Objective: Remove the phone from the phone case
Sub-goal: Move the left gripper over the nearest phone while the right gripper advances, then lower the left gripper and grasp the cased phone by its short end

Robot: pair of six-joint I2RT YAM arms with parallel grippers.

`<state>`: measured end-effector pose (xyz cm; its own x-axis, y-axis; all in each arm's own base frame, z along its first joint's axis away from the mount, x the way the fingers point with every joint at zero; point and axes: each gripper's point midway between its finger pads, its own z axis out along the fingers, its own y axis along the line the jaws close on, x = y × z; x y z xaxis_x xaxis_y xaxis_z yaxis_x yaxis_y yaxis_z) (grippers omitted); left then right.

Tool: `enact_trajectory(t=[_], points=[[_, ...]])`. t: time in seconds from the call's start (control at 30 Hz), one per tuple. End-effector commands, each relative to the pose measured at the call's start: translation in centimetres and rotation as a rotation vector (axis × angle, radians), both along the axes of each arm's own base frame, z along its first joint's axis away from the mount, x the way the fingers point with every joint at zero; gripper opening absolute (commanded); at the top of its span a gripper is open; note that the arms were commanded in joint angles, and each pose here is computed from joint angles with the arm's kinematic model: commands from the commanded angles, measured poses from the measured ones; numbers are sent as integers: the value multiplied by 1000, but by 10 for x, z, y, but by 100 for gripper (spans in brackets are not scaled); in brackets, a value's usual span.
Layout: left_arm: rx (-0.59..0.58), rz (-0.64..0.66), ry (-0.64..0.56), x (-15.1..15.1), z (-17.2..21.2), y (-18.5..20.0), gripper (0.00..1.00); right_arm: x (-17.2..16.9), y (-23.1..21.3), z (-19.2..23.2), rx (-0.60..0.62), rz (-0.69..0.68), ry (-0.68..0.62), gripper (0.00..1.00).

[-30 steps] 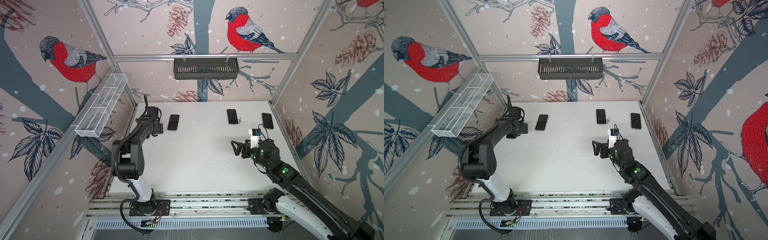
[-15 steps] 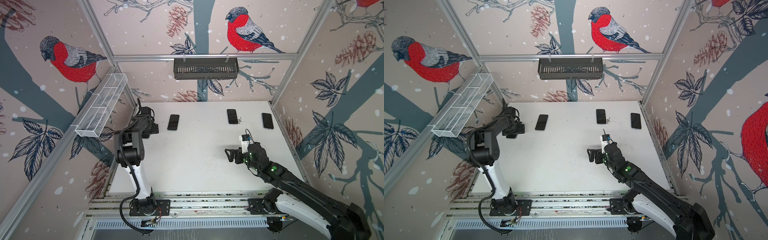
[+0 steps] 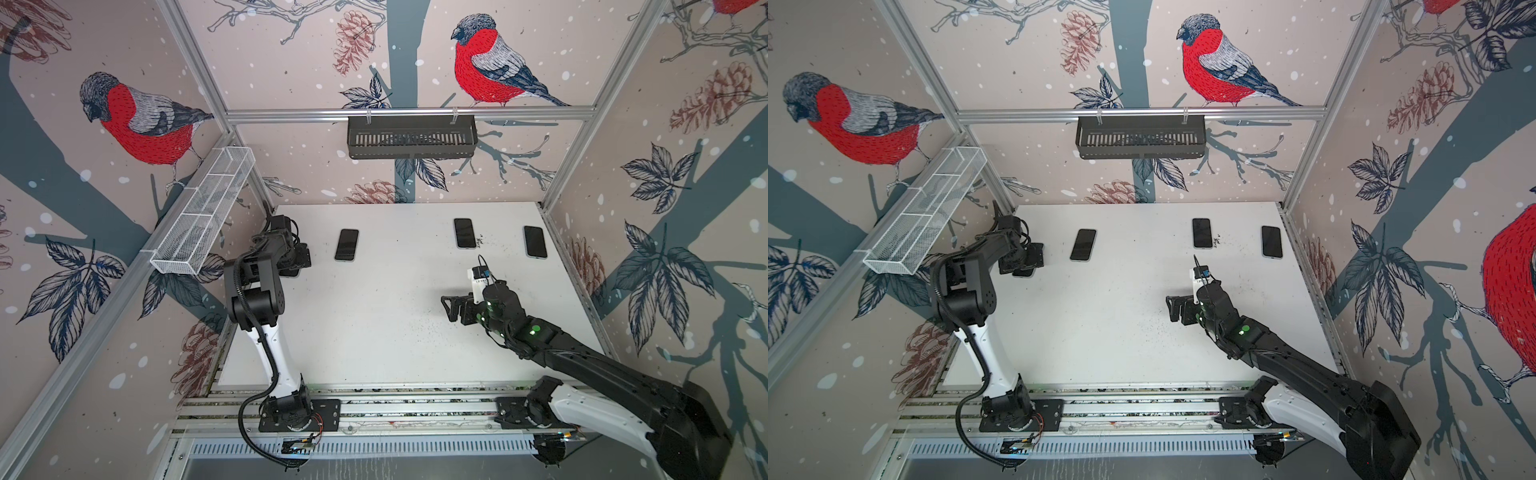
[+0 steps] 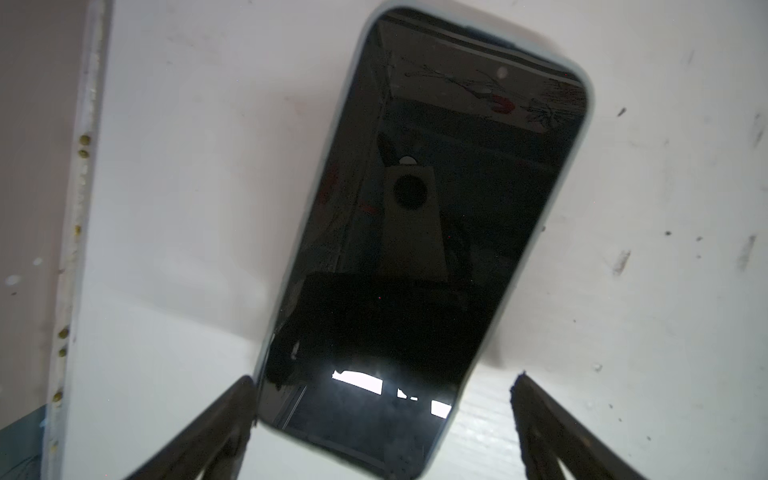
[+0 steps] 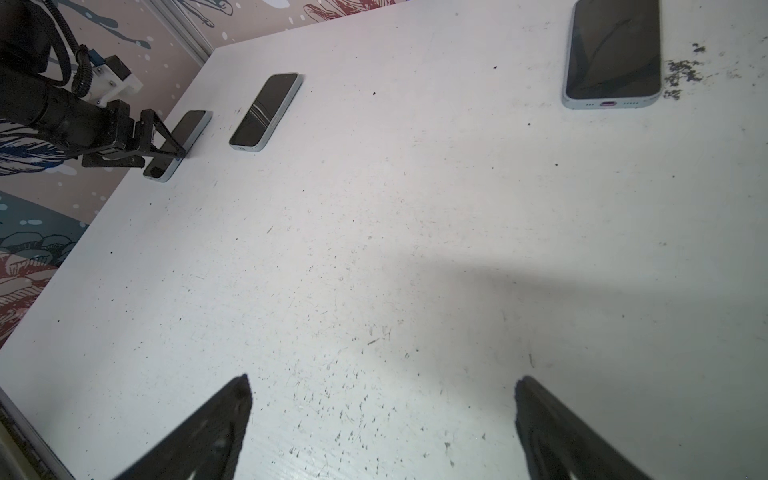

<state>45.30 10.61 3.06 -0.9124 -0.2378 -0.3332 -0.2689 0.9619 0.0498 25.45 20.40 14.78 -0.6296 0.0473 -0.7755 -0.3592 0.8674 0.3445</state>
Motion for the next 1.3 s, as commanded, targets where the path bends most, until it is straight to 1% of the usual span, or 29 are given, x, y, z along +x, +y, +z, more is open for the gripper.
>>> enact_trajectory(t=[0.0,0.17,0.37,0.5,0.67,0.7,0.8,0.97,1.17,1.27], points=[[-11,-3,18,-2,-3,0,95,3,1,8,-10,1,-20,99],[-14,5,41,-3,-11,2,94,1,5,10,-1,9,-22,100],[-35,5,26,1,-10,1,93,0,5,11,-1,4,-22,99],[-25,19,24,3,-9,8,93,-2,4,8,-13,-2,-13,99],[-39,22,37,8,-14,9,94,-3,2,4,-17,-9,-13,100],[-38,26,40,8,-15,10,97,-3,2,4,-16,-10,-13,100],[-4,47,39,9,-12,16,97,-2,3,3,-19,-7,-14,100],[9,51,-6,15,5,18,98,0,6,-1,-36,2,-8,99],[86,90,-7,15,14,30,98,0,10,-11,-52,21,21,100],[107,91,12,16,10,32,98,0,10,-13,-57,18,23,100]])
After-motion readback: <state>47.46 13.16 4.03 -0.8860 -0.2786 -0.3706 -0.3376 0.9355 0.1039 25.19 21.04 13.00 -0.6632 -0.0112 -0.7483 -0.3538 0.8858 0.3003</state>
